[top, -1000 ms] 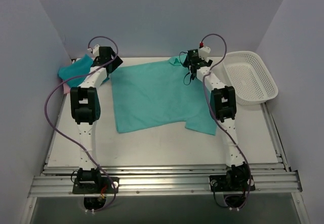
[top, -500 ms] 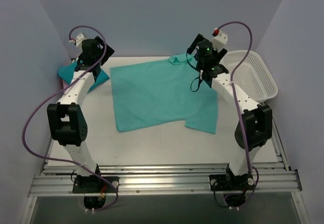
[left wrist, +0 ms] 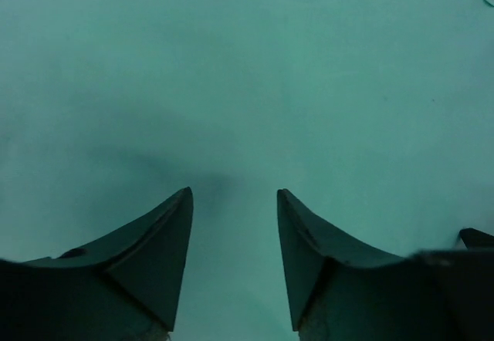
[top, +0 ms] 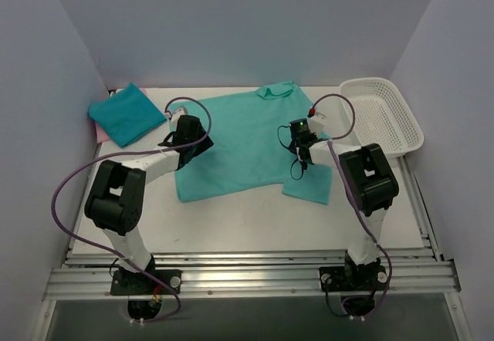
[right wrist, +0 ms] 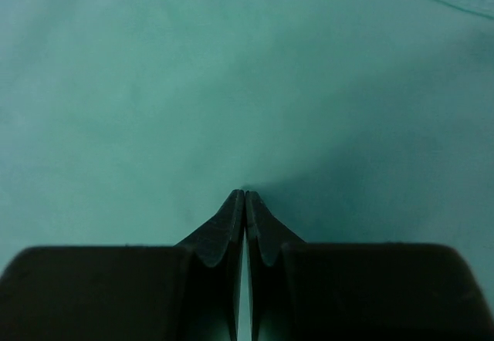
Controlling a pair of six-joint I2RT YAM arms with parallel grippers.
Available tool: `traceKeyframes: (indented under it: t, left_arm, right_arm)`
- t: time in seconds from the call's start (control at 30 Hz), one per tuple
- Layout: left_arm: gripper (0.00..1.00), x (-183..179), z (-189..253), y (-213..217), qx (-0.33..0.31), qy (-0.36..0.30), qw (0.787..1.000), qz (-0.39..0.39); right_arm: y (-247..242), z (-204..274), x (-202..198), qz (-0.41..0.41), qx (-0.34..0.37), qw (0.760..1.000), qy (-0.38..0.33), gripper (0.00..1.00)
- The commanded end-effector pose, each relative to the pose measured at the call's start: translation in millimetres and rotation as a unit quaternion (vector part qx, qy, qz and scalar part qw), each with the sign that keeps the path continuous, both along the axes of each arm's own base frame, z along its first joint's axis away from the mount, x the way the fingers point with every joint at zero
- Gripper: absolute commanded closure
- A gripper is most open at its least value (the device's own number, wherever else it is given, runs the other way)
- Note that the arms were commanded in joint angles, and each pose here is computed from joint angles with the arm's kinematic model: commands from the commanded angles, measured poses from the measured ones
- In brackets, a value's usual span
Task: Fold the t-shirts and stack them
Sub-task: Flatten out the tshirt
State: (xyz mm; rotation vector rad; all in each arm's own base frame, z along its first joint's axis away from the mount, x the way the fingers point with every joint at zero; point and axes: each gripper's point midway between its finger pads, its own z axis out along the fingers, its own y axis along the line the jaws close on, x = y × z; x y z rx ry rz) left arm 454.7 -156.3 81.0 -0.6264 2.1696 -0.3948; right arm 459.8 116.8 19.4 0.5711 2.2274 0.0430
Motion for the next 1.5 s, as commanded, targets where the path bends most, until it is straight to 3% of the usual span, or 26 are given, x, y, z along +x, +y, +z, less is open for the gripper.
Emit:
traceKeyframes:
  t: [0.0, 0.2, 0.53, 0.77, 0.87, 0.97, 1.03, 1.07, 1.1, 1.23, 1.3, 1.33, 1.37, 1.43, 1.47]
  left_arm:
    - [0.47, 17, 16, -12, -0.014, -0.051, 0.999, 0.002]
    - [0.63, 2, -22, -23, -0.002, -0.007, 1.000, -0.017]
    - [0.96, -75, -94, -24, 0.040, 0.090, 0.995, 0.003]
    - [0.98, -141, -105, -20, 0.061, 0.119, 0.991, -0.003]
    - [0.98, -181, -100, -17, 0.073, 0.125, 0.989, -0.006]
    - [0.98, -219, -92, -13, 0.087, 0.131, 0.987, -0.009]
    - [0.97, -226, -75, -11, 0.082, 0.112, 0.990, 0.010]
    - [0.96, -239, -73, -4, 0.102, 0.122, 0.987, 0.008]
    - [0.95, -241, -59, -2, 0.090, 0.108, 0.990, 0.014]
    - [0.93, -255, -31, 22, 0.077, 0.091, 0.991, 0.052]
    - [0.86, -263, -14, 32, 0.063, 0.077, 0.993, 0.055]
    - [0.75, -264, -7, 34, 0.060, 0.068, 0.994, 0.054]
    - [0.38, -263, 1, 40, 0.062, 0.054, 0.995, 0.058]
    - [0.12, -260, 23, 44, 0.043, 0.017, 0.997, 0.058]
    - [0.02, -254, 36, 45, 0.038, -0.007, 0.997, 0.063]
  right_arm:
    - [8, -8, 3, 0.000, 0.029, 1.000, -0.007, 1.00]
    - [4, -58, -34, -0.015, 0.029, 0.998, 0.051, 1.00]
    - [-3, -98, -140, -0.041, 0.008, 0.991, 0.128, 1.00]
    - [9, -82, -210, -0.027, 0.014, 0.990, 0.137, 1.00]
    - [-8, -64, -247, -0.058, -0.014, 0.988, 0.145, 1.00]
    - [6, -33, -269, -0.060, 0.005, 0.992, 0.110, 1.00]
    - [26, -5, -277, -0.033, 0.022, 0.997, 0.070, 1.00]
    - [12, 0, -291, -0.040, -0.011, 0.996, 0.080, 1.00]
    - [22, 19, -291, -0.045, 0.012, 0.998, 0.049, 1.00]
    - [-12, 43, -311, -0.083, -0.019, 0.996, 0.032, 1.00]
    - [-6, 46, -314, -0.067, 0.009, 0.997, 0.031, 1.00]
    - [-7, 46, -313, -0.065, 0.012, 0.997, 0.028, 1.00]
    - [-2, 51, -310, -0.057, 0.026, 0.998, 0.018, 1.00]
    - [1, 57, -307, -0.053, 0.031, 0.998, 0.006, 0.95]
    - [7, 66, -299, -0.050, 0.037, 0.998, -0.014, 0.84]
